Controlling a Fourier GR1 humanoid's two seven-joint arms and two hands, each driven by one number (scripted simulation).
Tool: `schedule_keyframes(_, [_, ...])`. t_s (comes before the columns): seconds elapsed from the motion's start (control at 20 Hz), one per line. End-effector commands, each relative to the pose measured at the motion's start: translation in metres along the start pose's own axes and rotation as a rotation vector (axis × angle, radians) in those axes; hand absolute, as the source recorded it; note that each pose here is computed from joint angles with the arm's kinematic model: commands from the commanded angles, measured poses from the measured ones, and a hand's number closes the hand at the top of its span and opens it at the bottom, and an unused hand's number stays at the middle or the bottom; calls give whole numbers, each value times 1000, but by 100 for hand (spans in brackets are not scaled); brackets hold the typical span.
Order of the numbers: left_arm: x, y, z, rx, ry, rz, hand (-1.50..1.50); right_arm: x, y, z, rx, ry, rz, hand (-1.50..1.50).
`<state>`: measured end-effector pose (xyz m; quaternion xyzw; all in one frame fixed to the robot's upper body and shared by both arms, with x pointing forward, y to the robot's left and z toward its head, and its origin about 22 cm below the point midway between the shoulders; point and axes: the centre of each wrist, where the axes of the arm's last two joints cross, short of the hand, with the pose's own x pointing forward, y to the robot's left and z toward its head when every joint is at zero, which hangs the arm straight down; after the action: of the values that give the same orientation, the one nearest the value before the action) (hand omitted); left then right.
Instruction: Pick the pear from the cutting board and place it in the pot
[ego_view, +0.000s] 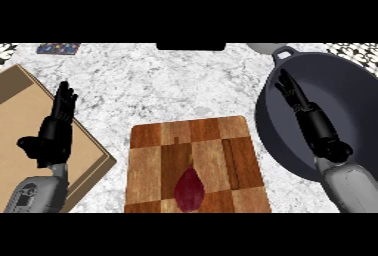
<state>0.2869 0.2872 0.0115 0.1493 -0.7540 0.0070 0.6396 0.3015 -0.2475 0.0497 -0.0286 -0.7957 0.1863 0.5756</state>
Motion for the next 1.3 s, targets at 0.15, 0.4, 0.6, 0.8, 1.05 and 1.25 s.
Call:
schedule_keyframes(0.15, [25, -8, -8, -39, 15, 72, 0, -21, 31, -3, -97, 23, -294, 150])
schedule_keyframes(0.4, [38, -8, -13, -87, 74, 128, 0, -64, 27, 42, -188, 156, -107, -150])
schedule_keyframes(0.6, [51, -8, -22, -83, 87, 124, 0, -53, 57, 47, -197, -8, -241, -150])
schedule_keyframes(0.8, [55, 1, -18, -55, 114, 109, 0, -40, 28, 50, -135, -125, -260, -150])
schedule_keyframes(1.05, [76, 2, -24, -64, 119, 104, 0, -29, 19, 42, 85, -54, -193, -150])
schedule_keyframes(1.25, [83, 7, -31, -71, 118, 108, 0, 2, 15, 11, 344, 22, -43, -150])
